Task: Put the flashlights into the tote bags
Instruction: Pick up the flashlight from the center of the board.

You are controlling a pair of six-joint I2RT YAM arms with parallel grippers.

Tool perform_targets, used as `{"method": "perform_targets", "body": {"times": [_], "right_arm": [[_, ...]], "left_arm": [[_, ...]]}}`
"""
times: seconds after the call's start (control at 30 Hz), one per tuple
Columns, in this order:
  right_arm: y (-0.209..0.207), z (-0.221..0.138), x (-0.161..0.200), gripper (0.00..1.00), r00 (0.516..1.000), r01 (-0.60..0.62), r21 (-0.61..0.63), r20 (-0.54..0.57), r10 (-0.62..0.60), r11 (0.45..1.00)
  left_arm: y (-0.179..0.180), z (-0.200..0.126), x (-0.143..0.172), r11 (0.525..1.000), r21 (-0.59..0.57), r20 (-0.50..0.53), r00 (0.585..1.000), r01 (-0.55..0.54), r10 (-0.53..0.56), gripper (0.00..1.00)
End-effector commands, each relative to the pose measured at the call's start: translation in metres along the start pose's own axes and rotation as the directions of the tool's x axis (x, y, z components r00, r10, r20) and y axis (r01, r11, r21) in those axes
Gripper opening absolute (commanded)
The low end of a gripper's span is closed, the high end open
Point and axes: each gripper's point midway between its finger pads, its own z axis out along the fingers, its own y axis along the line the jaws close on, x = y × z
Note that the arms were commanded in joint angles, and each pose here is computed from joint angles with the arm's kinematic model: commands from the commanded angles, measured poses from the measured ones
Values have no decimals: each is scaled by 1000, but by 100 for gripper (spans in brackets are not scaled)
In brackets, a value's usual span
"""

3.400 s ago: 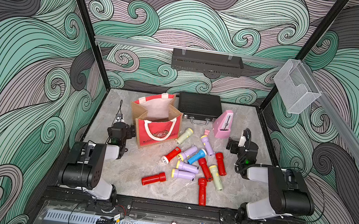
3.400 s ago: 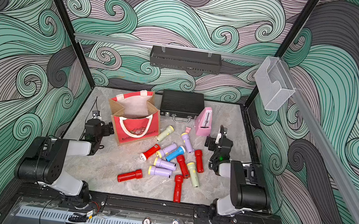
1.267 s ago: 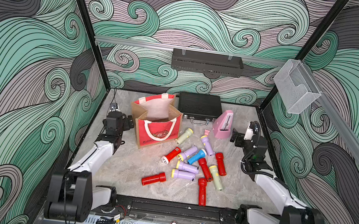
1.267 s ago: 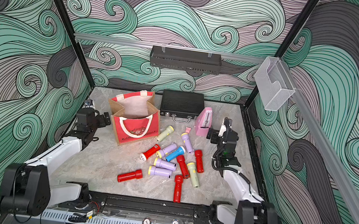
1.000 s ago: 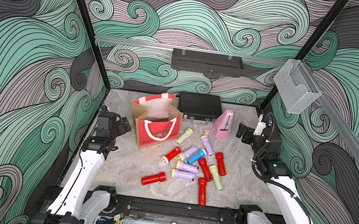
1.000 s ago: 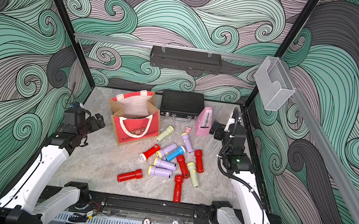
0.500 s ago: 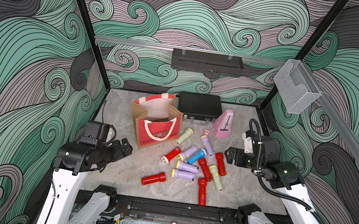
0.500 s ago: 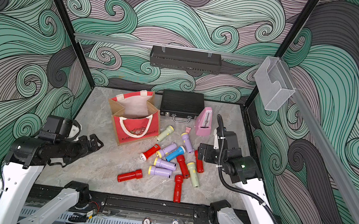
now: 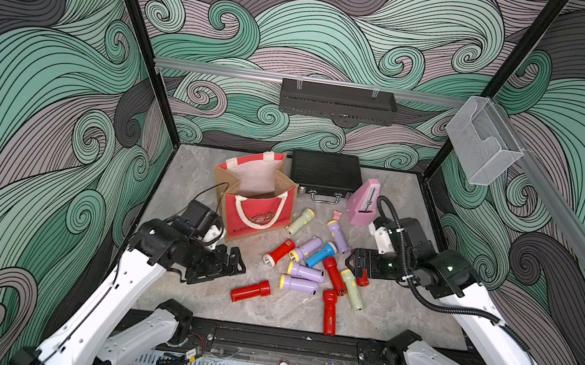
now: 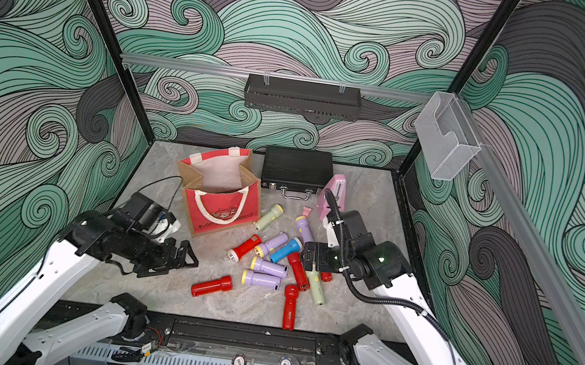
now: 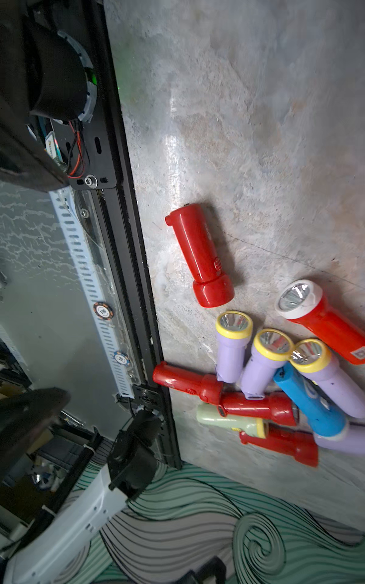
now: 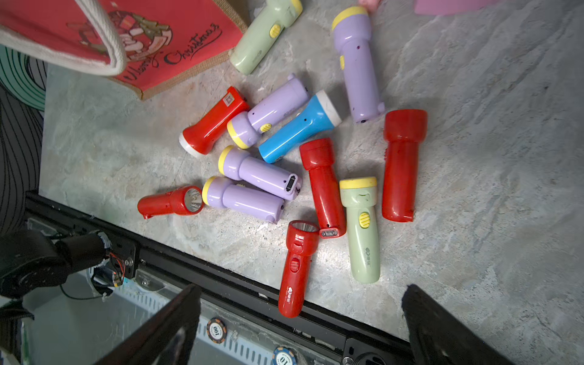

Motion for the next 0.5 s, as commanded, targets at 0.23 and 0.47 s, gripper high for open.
{"method": "perform_targets", "body": {"times": [0.23,0.47], "right_arm": [[35,16,10,99,996,-82,-22,18,83,996],[41,22,17,99,998,-57,-30,-12,57,998]], "left_arm": [[-20,62,-30,956,-115,-37,963,-271,268,98],[-4,98,-24,908,-205,-93,930,-366,354,98]]}}
